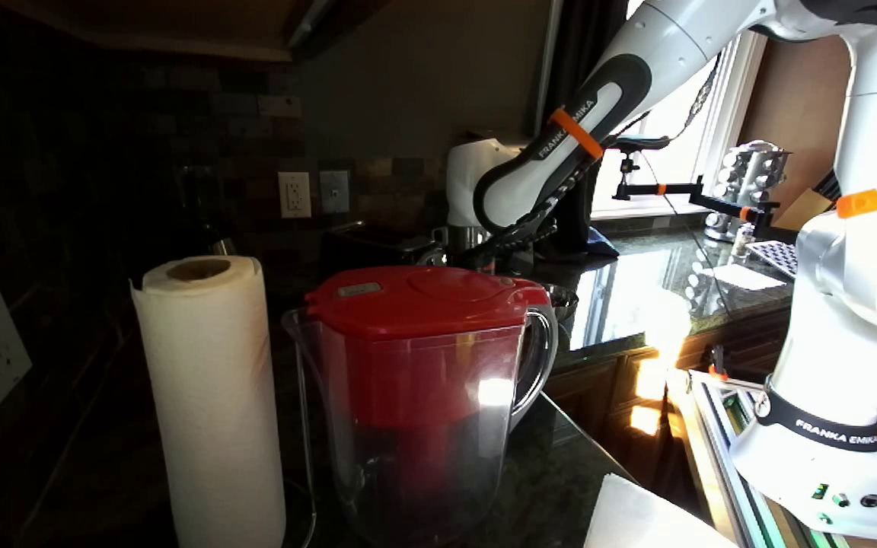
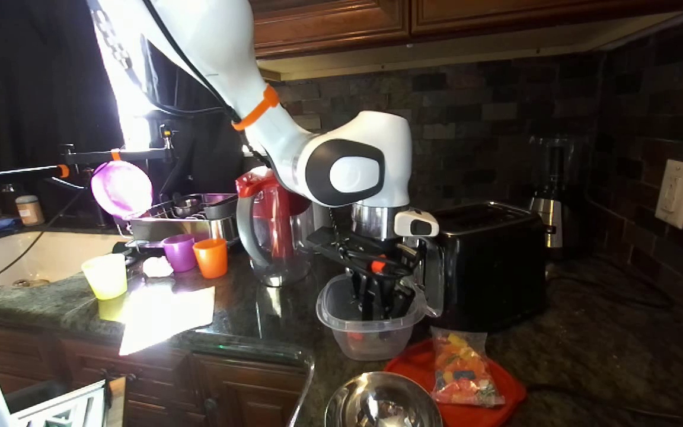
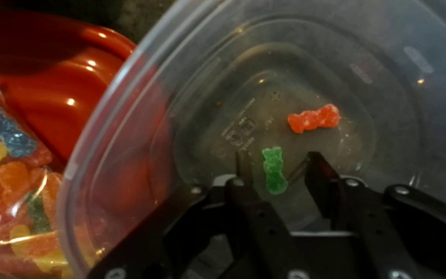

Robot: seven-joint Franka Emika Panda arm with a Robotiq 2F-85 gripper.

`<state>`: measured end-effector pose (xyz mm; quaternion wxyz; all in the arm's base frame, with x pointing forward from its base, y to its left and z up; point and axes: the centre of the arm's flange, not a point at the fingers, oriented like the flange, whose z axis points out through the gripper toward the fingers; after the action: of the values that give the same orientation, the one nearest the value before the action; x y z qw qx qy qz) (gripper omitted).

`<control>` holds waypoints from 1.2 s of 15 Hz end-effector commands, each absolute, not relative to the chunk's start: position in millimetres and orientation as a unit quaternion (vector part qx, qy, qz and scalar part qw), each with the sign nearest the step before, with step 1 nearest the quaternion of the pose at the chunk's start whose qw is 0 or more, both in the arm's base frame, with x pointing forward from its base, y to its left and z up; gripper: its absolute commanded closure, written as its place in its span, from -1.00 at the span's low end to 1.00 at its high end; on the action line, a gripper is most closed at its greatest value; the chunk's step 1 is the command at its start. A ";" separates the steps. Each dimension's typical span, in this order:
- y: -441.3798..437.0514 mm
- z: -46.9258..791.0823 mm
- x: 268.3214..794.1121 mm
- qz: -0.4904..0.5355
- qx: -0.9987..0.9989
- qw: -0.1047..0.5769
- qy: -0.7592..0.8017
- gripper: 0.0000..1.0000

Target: Move the items from the transparent bowl to the silver bowl

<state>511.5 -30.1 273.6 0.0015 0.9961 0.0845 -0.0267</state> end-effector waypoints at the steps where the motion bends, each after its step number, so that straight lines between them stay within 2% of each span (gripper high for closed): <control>1: -28.0 266.9 516.4 -0.018 0.996 0.010 0.089 -0.11; 3: -27.8 266.3 516.5 -0.018 0.996 0.011 0.091 0.32; 4: -27.7 266.1 516.4 -0.018 0.996 0.011 0.092 0.35; 8: -27.4 264.9 517.0 -0.018 0.996 0.012 0.092 0.70; 10: -27.5 264.4 517.3 -0.017 0.996 0.013 0.092 0.79; 11: -27.6 264.4 517.5 -0.017 0.996 0.013 0.092 0.93; 18: -25.7 271.0 514.5 -0.013 0.995 0.011 0.094 0.93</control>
<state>513.6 -29.1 271.1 0.0067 0.9956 0.0912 -0.0223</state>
